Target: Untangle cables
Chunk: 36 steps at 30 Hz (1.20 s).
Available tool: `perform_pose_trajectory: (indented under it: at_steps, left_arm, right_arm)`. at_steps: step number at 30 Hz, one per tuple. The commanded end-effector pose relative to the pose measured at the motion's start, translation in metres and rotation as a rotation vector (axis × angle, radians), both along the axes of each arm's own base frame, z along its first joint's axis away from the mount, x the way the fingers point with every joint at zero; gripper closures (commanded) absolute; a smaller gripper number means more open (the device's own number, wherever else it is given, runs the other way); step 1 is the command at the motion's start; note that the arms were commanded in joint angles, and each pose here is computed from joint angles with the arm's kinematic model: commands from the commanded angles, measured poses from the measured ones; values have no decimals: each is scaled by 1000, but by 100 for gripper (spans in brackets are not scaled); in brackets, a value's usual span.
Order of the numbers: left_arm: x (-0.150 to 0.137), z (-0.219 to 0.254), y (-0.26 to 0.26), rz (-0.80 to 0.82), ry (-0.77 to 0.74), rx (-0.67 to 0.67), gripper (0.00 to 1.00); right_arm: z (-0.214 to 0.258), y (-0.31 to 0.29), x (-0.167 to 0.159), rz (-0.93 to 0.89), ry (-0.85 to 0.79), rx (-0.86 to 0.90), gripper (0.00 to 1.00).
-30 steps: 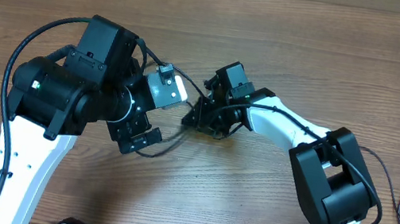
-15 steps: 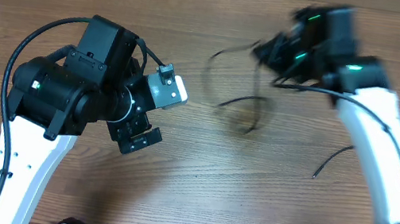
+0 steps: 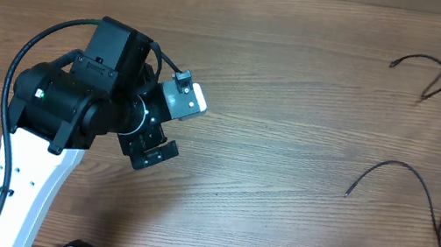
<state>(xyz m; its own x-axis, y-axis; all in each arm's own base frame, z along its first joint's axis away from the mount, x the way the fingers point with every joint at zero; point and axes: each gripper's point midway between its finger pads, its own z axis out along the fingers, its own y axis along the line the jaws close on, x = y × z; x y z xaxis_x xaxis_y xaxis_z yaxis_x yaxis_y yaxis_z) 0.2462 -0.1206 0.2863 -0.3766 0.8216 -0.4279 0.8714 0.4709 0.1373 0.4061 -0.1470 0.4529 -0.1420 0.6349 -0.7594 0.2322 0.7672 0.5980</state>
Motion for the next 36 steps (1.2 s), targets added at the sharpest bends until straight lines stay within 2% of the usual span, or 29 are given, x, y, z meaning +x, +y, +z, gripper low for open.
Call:
perform_pose_trajectory:
  at_steps: [1, 5, 9, 10, 11, 12, 13, 15, 18, 22, 26, 31, 36]
  left_arm:
    - [1, 8, -1, 6, -20, -13, 0]
    - [1, 7, -1, 6, -19, -13, 0]
    - [1, 7, -1, 7, -19, -12, 1]
    - [1, 7, -1, 7, -19, -12, 0]
    - [1, 7, -1, 6, -19, -13, 0]
    - [1, 7, -1, 6, -19, -13, 1]
    - [1, 7, -1, 6, -18, -12, 0]
    - [1, 7, -1, 6, -18, -12, 0]
    - [1, 7, -1, 6, -18, -12, 0]
    - [2, 7, -1, 7, -16, -12, 0]
    - [2, 6, -1, 8, -13, -10, 0]
    - [2, 6, -1, 8, -13, -10, 1]
    - [3, 5, -1, 8, -11, -9, 1]
  right_arm:
    - [-18, -32, -4, -101, 88, -110, 96]
    - [-69, -75, -12, -250, 304, -195, 96]
    - [-141, -95, -7, -246, 508, -110, 96]
    - [-151, -96, -6, -241, 534, -97, 92]
    - [-163, -96, -5, -234, 567, -82, 84]
    - [-185, -96, -4, -222, 627, -53, 57]
    - [-198, -94, -3, -202, 657, -29, 39]
    - [-216, -86, -2, -153, 696, 20, 13]
    - [-225, -76, -1, -101, 714, 56, 0]
    - [-227, -58, -2, 15, 717, 67, 0]
    - [-226, -40, -20, 79, 770, 80, 0]
    - [-176, 1, -32, 198, 659, 5, 0]
    - [-127, 61, -62, 288, 588, -74, 0]
